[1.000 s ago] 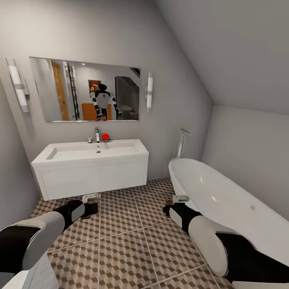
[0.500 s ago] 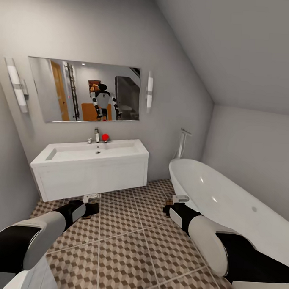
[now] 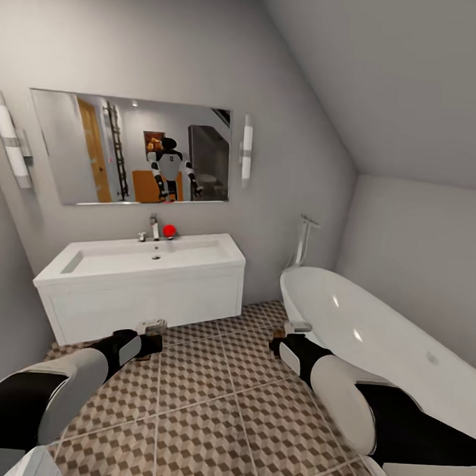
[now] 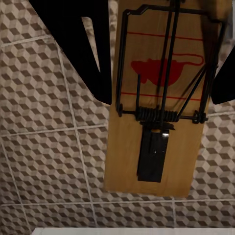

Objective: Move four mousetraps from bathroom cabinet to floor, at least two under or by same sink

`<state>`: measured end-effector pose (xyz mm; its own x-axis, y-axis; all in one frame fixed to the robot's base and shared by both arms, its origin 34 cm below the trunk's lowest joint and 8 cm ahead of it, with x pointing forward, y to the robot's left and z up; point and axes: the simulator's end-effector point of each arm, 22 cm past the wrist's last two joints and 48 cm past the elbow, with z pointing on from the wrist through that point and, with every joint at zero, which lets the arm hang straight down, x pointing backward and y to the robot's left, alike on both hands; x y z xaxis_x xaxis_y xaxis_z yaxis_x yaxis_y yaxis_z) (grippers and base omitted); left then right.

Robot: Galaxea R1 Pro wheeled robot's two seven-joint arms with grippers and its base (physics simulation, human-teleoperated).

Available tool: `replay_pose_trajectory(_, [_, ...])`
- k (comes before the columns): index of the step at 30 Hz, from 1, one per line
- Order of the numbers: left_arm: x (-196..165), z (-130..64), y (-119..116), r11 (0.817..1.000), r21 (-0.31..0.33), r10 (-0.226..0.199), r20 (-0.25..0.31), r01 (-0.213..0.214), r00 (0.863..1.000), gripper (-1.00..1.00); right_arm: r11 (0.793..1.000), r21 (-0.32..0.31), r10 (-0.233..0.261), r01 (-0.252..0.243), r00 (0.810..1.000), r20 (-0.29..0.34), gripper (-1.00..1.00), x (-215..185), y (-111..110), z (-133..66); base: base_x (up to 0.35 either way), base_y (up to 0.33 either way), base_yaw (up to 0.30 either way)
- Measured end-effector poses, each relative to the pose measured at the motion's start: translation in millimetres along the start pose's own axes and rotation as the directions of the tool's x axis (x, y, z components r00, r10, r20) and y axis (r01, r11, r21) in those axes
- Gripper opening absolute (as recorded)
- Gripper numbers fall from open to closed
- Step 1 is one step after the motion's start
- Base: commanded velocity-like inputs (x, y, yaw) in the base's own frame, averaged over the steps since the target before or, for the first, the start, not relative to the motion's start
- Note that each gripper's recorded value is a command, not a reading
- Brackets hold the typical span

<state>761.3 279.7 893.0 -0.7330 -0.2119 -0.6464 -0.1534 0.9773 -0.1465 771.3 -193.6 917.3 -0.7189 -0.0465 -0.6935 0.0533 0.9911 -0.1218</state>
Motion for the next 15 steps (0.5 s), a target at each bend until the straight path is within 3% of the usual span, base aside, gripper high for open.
replay_pose_trajectory(15, [0.0,0.1,0.1,1.0,0.0,0.001,0.0,-0.001,1.0,-1.0,1.0,0.0,0.0,0.0,1.0,0.0,-1.0,0.1,-0.7,0.3,0.291,0.0,0.018])
